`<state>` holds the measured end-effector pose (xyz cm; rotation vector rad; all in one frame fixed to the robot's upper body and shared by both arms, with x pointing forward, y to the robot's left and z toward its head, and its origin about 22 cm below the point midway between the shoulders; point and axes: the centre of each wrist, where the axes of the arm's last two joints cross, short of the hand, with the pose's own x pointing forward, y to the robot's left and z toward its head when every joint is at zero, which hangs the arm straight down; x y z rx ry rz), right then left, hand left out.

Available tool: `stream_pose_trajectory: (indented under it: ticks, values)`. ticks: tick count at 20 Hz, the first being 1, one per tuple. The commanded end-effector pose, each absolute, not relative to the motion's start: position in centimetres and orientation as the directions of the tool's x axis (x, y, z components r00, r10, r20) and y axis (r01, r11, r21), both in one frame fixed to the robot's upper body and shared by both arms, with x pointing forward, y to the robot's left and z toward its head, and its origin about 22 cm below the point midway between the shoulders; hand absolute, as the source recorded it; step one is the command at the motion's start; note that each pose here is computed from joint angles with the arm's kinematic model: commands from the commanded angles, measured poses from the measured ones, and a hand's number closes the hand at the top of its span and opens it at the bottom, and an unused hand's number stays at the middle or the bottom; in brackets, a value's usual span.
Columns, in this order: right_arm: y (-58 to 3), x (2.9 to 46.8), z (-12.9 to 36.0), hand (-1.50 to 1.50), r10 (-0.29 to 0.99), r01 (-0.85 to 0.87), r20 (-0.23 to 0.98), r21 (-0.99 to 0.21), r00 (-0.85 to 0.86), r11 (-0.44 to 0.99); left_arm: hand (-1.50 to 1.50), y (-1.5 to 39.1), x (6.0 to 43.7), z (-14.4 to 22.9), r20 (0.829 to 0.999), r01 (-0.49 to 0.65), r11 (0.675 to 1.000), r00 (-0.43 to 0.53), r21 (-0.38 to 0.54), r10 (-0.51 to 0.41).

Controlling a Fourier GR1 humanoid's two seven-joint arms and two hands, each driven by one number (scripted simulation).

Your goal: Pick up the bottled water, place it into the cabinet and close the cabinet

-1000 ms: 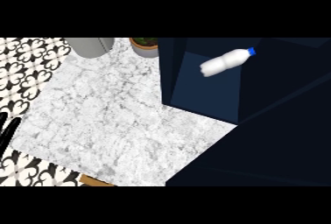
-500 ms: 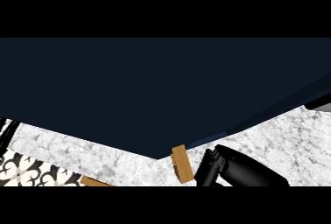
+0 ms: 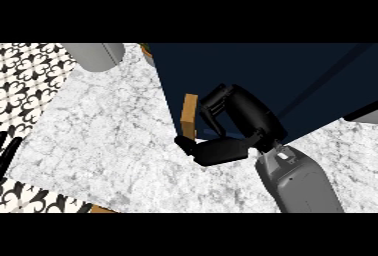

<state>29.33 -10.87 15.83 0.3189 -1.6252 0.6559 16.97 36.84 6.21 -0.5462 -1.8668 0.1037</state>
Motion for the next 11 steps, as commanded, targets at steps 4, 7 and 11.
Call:
stream_pose_trajectory:
  ticks: [4, 7, 11]
  values:
    - [-8.6, 35.2, 18.6, -1.5, 0.091, -0.373, 0.991, -0.119, -0.093, 0.92, -1.5, 37.5, 17.2, 6.5, 0.863, 0.319, 0.887, -0.276, -0.333, 0.423]
    - [-7.9, 36.0, 19.4, -1.5, 0.029, -0.361, 0.998, -0.047, -0.057, 0.931, -1.5, 37.1, 17.1, 6.0, 0.866, 0.312, 0.885, -0.258, -0.344, 0.428]
    - [-7.0, 36.7, 19.3, -1.5, 0.018, -0.35, 0.999, -0.031, -0.039, 0.936, -1.5, 37.9, 16.7, 5.7, 0.867, 0.288, 0.892, -0.261, -0.349, 0.424]
